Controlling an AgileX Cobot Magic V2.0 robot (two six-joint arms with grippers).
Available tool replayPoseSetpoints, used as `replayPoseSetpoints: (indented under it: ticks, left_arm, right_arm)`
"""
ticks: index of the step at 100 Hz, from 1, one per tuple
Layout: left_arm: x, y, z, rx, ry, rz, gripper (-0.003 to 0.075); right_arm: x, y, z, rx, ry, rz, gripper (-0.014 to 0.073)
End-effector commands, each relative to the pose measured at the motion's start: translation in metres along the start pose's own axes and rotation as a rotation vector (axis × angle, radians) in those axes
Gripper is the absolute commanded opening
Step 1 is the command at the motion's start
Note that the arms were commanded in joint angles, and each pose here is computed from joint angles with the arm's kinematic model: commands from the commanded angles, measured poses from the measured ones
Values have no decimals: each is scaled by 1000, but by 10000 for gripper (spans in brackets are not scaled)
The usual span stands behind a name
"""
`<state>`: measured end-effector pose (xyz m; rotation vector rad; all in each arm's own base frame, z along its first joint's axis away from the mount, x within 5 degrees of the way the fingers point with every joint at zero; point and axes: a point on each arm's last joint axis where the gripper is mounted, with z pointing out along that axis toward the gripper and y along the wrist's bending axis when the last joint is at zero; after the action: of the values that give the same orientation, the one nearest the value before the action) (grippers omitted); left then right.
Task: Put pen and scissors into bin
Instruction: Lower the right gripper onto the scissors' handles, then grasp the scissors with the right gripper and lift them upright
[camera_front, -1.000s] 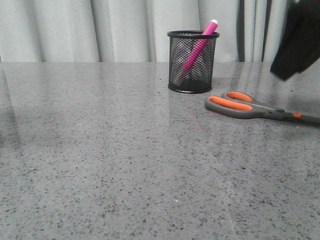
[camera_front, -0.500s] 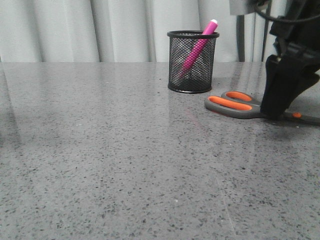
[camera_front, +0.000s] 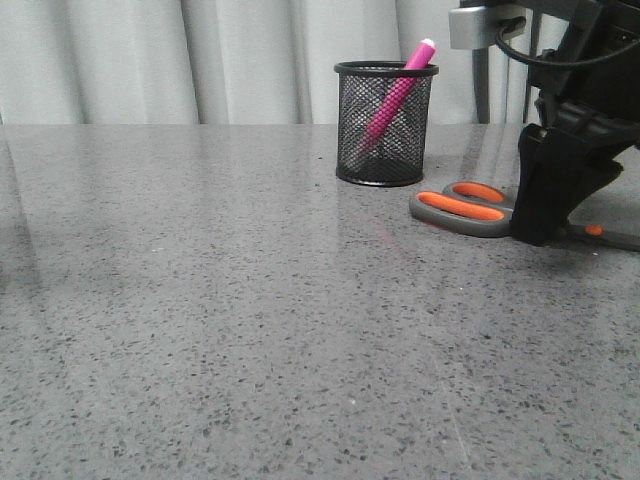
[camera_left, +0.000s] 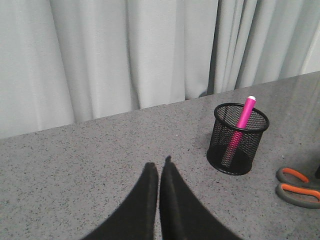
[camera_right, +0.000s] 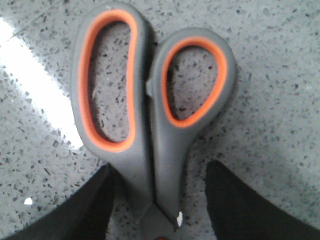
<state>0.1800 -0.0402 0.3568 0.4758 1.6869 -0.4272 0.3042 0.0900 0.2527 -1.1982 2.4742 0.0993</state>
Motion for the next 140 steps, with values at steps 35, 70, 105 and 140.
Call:
replayPoseSetpoints:
  ticks: [35, 70, 105, 140]
  left_arm:
    - [-14, -3, -4, 5, -65, -18, -19]
    - [-14, -3, -4, 5, -65, -18, -19]
    - [-14, -3, -4, 5, -65, -18, -19]
    - [-14, -3, -4, 5, -65, -18, -19]
  right_arm:
    - [-3, 0, -16, 2, -14, -12, 200]
    - [0, -1, -2, -63, 34, 32, 200]
    - [-6, -1, -13, -67, -4, 42, -74]
    - [-11, 15, -107, 144, -350, 45, -74]
